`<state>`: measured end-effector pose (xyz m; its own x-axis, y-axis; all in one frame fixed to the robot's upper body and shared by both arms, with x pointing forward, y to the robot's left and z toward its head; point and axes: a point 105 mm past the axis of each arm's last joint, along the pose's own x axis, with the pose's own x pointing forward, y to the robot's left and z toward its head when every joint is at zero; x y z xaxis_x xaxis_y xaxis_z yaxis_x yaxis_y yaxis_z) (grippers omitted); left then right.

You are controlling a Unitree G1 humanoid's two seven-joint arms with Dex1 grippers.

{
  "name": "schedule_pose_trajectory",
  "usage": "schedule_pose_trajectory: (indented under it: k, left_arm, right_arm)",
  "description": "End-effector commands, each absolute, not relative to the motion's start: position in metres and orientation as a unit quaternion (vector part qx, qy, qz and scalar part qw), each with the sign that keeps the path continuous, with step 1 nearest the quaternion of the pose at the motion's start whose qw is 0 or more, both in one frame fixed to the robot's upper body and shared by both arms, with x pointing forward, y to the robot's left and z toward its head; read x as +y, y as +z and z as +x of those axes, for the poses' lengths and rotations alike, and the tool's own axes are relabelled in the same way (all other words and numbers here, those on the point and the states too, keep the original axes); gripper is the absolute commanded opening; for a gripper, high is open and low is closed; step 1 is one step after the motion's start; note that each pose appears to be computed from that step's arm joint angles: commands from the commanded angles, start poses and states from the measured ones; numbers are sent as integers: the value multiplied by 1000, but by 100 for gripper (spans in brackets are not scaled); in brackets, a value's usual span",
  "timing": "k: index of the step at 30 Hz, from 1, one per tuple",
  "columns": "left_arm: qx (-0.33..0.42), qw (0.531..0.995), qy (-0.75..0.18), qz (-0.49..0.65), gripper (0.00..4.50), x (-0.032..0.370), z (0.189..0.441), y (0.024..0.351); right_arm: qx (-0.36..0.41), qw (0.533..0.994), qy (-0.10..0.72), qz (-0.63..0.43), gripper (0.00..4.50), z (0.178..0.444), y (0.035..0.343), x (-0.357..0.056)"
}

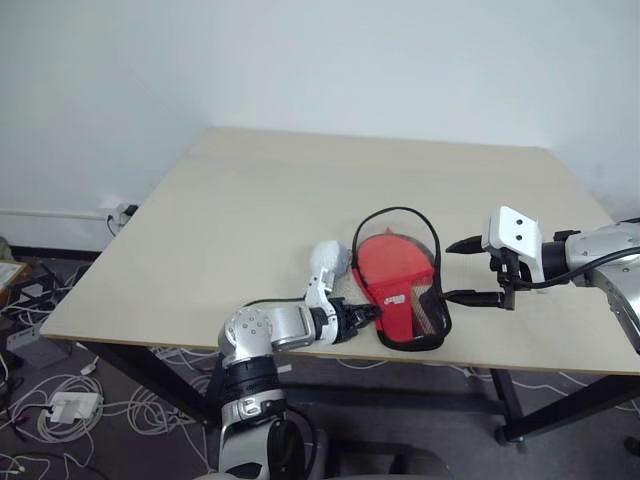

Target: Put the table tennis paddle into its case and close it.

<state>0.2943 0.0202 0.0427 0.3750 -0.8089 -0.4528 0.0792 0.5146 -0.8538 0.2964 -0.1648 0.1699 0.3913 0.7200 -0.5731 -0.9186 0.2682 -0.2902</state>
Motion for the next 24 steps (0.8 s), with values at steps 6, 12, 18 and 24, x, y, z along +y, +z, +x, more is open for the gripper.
schedule_pose_trajectory:
  k: [6,12,18,24]
  left_arm:
    - [534,706,-284,-370,3,15,277,15]
    - [513,717,-297,-367,3,19,282,28]
    - [449,737,-334,-380,3,24,289,62]
    - [415,750,-368,-360,3,37,279,83]
  right_arm:
    - [138,783,524,-306,442,297,184,-159]
    - [140,782,525,-305,442,295,182,-159]
    - [141,782,526,-303,442,295,180,-157]
    - [142,782,527,-301,442,296,178,-155]
